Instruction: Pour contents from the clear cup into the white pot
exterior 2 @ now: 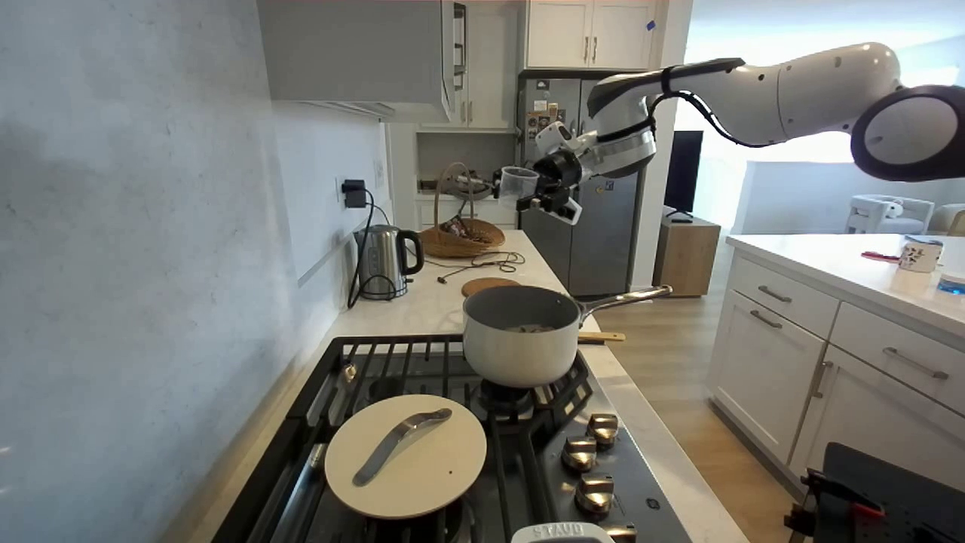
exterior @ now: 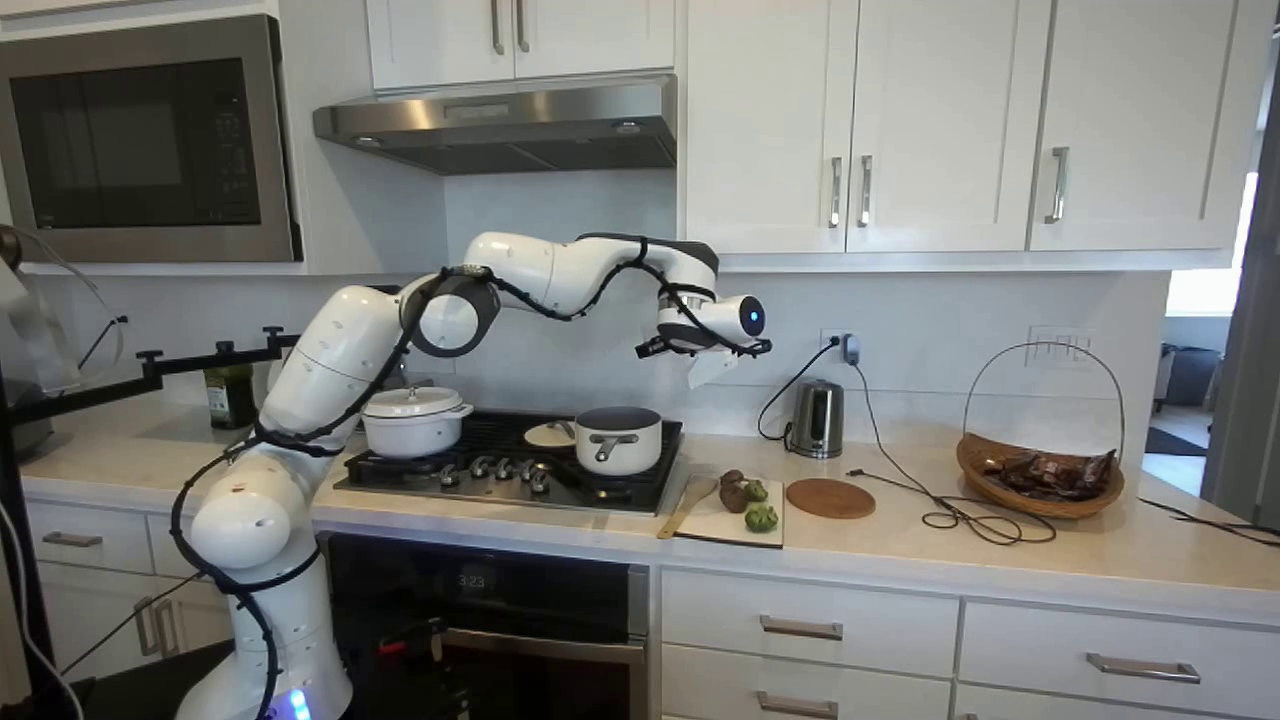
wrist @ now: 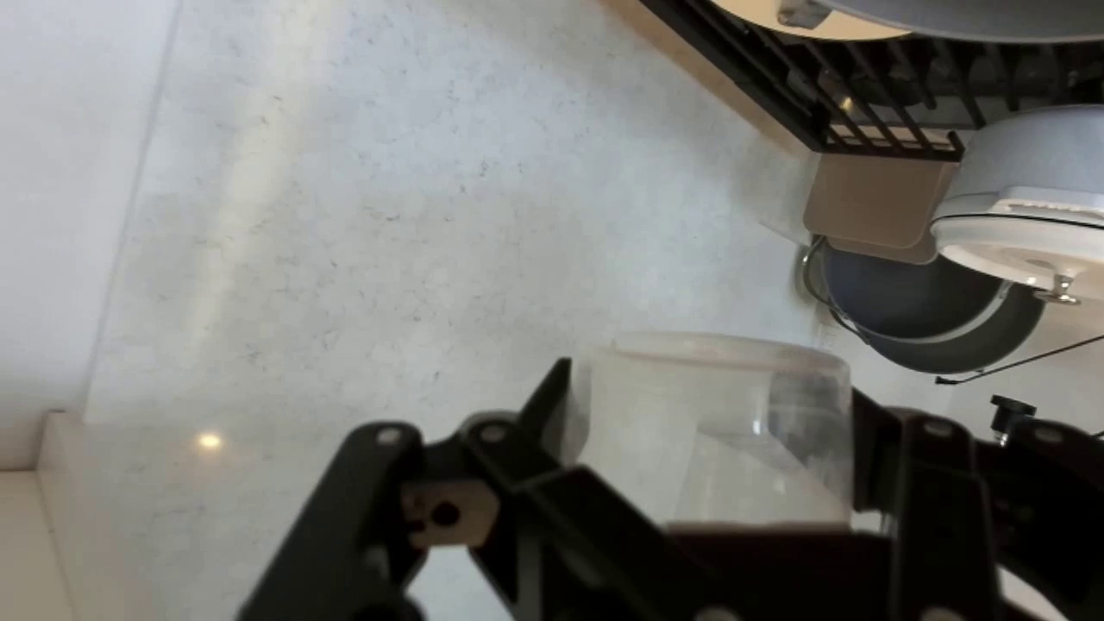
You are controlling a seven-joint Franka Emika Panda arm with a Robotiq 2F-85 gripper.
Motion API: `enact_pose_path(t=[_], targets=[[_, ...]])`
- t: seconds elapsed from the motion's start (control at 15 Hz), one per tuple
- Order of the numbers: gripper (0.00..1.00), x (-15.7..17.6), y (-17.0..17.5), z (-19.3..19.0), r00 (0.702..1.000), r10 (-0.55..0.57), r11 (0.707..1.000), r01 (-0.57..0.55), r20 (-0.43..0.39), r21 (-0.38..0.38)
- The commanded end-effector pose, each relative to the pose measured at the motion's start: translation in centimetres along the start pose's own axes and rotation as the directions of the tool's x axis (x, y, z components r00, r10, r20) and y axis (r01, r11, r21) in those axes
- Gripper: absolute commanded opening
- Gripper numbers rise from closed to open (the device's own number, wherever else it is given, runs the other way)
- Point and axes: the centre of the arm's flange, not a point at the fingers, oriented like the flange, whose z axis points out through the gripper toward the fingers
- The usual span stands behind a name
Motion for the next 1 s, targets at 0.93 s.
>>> enact_pose_path(t=[0.93], targets=[[0.35, -6.2, -4.6, -14.0, 0.963, 0.263, 0.918, -0.232, 0.056, -0.321]])
